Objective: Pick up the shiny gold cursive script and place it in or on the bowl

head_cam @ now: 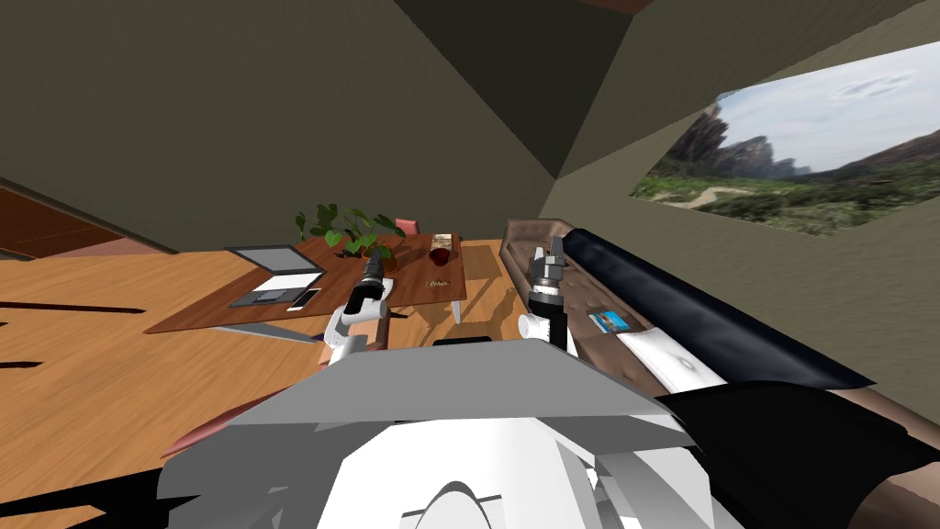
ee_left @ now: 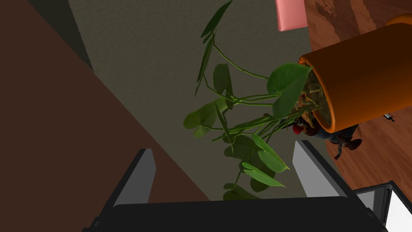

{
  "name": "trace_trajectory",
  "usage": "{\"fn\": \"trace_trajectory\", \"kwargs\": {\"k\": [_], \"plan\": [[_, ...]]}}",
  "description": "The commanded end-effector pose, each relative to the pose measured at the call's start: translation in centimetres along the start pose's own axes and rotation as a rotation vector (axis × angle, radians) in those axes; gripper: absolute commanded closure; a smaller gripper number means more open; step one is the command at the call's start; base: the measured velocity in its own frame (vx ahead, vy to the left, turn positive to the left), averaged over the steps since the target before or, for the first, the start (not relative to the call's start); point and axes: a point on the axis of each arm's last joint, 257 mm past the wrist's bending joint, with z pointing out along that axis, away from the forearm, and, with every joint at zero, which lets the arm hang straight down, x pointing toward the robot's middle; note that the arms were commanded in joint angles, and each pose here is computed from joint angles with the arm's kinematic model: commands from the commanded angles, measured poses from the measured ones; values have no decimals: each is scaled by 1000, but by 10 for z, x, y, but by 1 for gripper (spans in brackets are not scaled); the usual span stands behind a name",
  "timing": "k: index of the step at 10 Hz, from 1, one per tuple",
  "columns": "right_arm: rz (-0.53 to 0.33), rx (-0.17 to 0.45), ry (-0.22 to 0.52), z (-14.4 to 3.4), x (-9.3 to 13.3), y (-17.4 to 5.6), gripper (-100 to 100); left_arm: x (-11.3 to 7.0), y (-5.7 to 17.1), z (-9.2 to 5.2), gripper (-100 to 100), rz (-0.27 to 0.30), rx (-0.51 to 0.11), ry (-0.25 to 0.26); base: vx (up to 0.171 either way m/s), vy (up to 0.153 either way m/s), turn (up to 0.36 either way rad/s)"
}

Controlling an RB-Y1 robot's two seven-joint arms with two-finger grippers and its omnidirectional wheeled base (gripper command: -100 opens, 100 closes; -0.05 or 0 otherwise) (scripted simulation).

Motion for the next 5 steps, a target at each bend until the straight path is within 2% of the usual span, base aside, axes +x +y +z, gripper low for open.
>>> {"fn": "trace_trajectory", "kwargs": {"k": [1, 2, 3, 4, 5], "plan": [[0, 0, 0, 0, 0, 0, 0, 2, 24, 3, -100, -6, -64, 6, -22, 6, -7], [0, 0, 0, 0, 0, 0, 0, 3, 32, 14, -100, -21, -102, 5, -29, 8, -12], [0, 0, 0, 0, 0, 0, 0, 5, 46, 12, -100, -21, -135, 11, -22, 7, -16], [0, 0, 0, 0, 0, 0, 0, 6, 50, 22, -100, -37, -163, 9, -20, 8, -26], [0, 0, 0, 0, 0, 0, 0, 10, 68, 19, -100, -38, -207, 18, -13, 7, -19]]}}
